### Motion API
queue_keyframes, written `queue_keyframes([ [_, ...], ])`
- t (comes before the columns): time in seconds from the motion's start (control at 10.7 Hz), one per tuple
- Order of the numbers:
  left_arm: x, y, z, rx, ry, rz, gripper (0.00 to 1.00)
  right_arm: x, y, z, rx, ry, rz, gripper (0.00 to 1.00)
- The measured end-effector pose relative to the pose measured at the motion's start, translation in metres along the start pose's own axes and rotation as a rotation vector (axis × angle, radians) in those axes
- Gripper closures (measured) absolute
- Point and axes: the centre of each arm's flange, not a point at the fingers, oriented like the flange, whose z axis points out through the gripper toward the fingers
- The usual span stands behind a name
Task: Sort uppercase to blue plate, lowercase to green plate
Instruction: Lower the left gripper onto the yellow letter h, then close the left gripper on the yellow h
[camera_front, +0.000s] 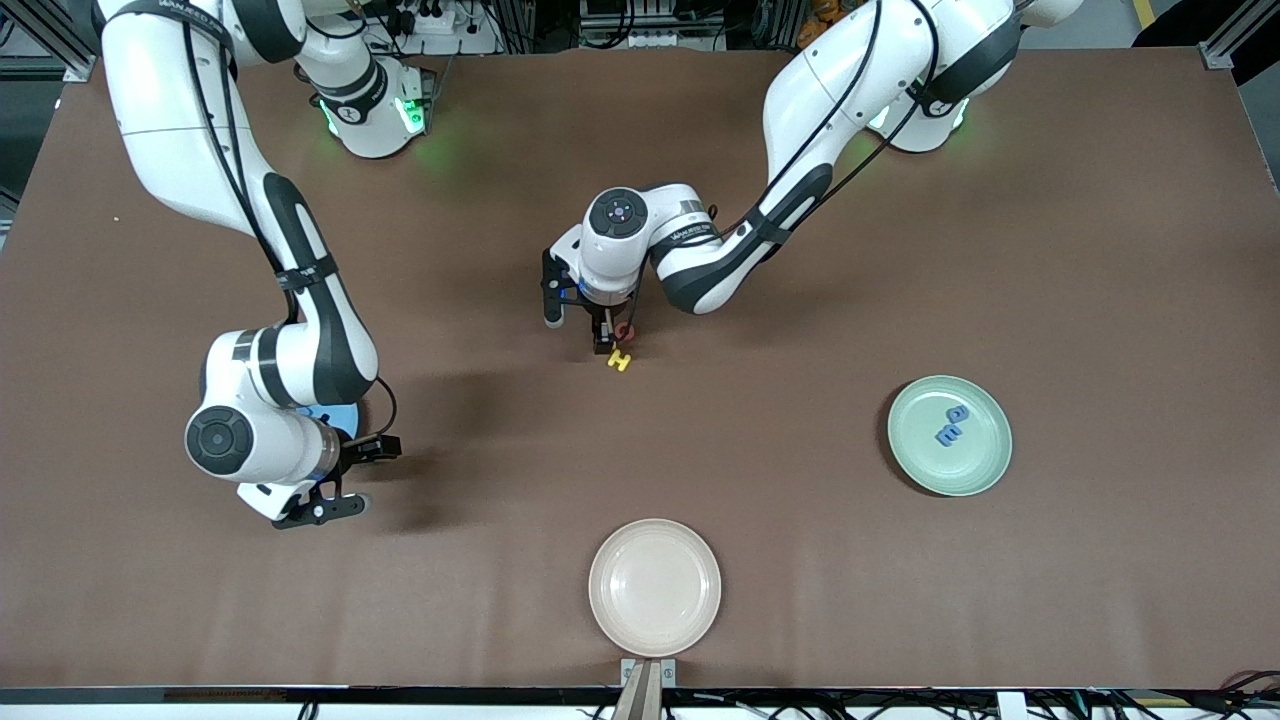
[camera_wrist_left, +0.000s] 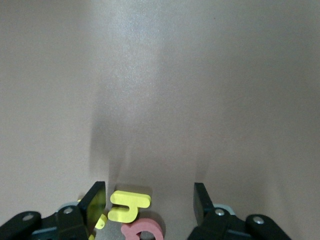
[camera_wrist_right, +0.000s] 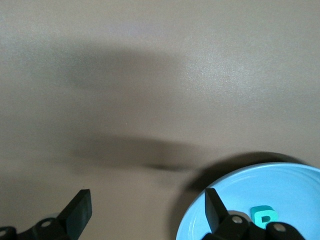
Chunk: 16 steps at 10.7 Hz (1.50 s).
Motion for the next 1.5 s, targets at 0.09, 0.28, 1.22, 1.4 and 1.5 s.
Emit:
queue_keyframes([
  [0.09,-0.0004,-0.0004,0.0007,0.0,-0.001,0.007,0.21,0.0,0.0,0.0,0.0,0.0,0.0,0.0],
  [0.28,-0.0022,-0.0029,0.0017,0.003,-0.003,0.006,0.22,0.0,0.0,0.0,0.0,0.0,0.0,0.0],
  [1.22,-0.0036,-0.0051,0.0043,0.005,-0.006,0.023,0.22,0.0,-0.0002,0.0,0.0,0.0,0.0,0.0],
  [1.4,-0.0042,-0.0051,0.0058,0.003,-0.008,0.024,0.22,0.0,-0.0002,0.0,0.0,0.0,0.0,0.0],
  [1.5,-0.0047,-0.0051,0.0067,0.003,-0.009,0.024,0.22,0.0,-0.0002,0.0,0.0,0.0,0.0,0.0],
])
